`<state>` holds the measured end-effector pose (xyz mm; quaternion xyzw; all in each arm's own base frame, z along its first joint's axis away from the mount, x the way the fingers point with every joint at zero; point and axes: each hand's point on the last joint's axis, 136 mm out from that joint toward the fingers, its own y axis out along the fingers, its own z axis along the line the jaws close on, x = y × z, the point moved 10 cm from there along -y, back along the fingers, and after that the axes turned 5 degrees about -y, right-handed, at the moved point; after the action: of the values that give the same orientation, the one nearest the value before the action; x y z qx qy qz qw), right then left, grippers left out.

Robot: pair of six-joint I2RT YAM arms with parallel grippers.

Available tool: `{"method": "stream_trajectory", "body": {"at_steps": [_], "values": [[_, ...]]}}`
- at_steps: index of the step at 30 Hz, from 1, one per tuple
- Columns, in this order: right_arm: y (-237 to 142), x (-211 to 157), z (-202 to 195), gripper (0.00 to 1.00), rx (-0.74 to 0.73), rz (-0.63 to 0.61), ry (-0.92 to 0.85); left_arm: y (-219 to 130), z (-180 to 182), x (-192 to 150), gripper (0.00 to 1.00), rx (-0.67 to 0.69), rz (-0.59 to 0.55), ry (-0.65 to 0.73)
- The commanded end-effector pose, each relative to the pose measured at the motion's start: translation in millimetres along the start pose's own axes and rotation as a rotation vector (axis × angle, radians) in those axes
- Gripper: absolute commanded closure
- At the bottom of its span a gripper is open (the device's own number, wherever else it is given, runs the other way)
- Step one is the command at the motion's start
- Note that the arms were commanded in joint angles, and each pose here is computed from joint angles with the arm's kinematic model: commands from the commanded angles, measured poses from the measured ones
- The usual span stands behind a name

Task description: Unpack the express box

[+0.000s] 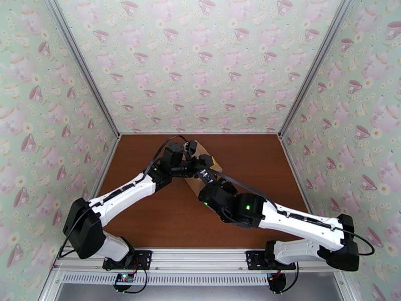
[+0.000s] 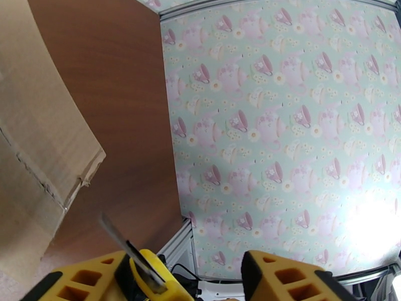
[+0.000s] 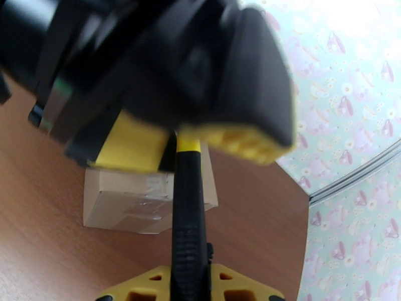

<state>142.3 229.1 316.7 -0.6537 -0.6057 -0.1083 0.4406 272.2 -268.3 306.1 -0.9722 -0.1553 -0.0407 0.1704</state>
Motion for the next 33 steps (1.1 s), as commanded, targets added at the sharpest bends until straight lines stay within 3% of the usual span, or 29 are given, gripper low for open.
{"method": "stream_trajectory", "body": {"at_steps": [1, 13, 19, 30, 33], "values": [[-2.3, 14.9, -8.2, 1.00, -0.050, -0.043, 0.025, 0.3, -7.5, -0.4, 0.48, -0.017, 0.021, 0.007], [-6.3, 22.8, -10.9, 1.00, -0.059, -0.074, 0.002, 11.1, -2.4, 3.2, 0.73, -0.007, 0.042, -0.008], [-8.1, 26.4, -12.5, 1.00, -0.058, -0.086, -0.009, 14.1, 0.0, 3.7, 1.00, -0.004, 0.044, -0.012], [-12.8, 23.9, -14.0, 0.98, 0.010, -0.104, 0.046, 9.9, -2.3, 4.5, 1.00, -0.050, -0.003, 0.014], [-14.0, 22.6, -14.9, 0.90, 0.019, -0.108, 0.056, 8.3, -5.1, 4.5, 1.00, -0.060, -0.012, 0.022]]}}
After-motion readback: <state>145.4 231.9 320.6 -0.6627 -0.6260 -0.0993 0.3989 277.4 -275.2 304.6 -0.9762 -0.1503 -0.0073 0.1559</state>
